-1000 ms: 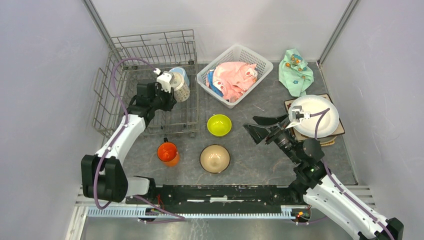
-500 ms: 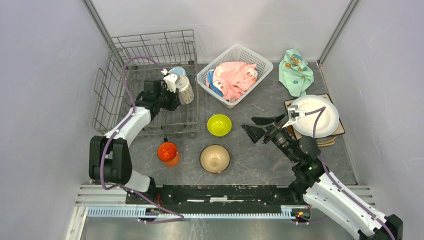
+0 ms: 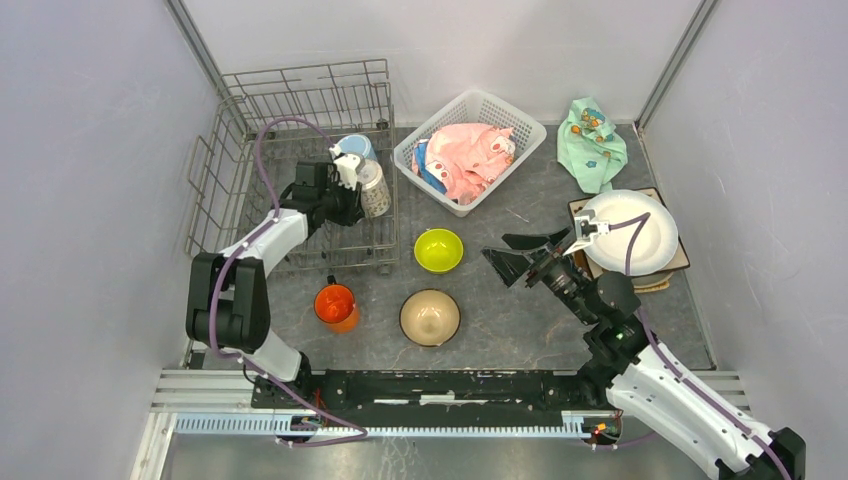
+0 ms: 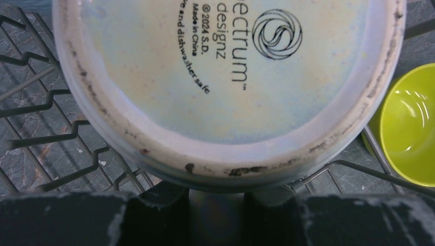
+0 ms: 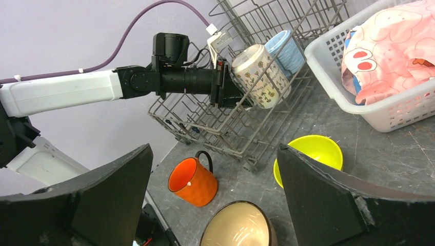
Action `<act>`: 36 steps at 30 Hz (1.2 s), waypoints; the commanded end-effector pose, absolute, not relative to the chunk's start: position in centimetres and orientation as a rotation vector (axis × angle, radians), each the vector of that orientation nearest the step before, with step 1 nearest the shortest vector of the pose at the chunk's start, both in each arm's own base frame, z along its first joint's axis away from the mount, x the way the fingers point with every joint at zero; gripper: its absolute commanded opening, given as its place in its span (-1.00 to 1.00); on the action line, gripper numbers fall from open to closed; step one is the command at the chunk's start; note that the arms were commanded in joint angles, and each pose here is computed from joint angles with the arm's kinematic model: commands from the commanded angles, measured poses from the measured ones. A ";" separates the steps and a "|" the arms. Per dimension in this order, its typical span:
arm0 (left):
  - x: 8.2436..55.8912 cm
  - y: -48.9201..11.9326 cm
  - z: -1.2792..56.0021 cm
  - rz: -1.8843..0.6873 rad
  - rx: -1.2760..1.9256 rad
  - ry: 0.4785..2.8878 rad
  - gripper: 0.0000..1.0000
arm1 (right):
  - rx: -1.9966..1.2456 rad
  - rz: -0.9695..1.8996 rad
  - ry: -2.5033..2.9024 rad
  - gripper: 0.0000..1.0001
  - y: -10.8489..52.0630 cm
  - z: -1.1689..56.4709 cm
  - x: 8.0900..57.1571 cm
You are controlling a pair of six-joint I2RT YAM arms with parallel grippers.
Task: Load the mixed dishes into the dish rack
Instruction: Turn the cup upside down in the dish rack.
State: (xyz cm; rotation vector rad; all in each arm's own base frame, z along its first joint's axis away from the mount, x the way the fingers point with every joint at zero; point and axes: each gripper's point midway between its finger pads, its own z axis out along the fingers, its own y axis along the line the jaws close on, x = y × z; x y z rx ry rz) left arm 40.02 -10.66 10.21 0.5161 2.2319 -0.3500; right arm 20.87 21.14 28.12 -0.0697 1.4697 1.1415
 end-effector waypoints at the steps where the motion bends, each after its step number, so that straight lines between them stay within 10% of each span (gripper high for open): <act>1: 45.3 -10.9 17.6 -0.263 0.538 1.917 -0.87 | -0.075 1.158 1.386 0.96 20.8 30.9 20.5; 36: 46.8 -9.0 27.2 -0.130 0.413 1.751 -0.96 | -0.063 1.118 1.417 0.96 20.5 29.1 21.0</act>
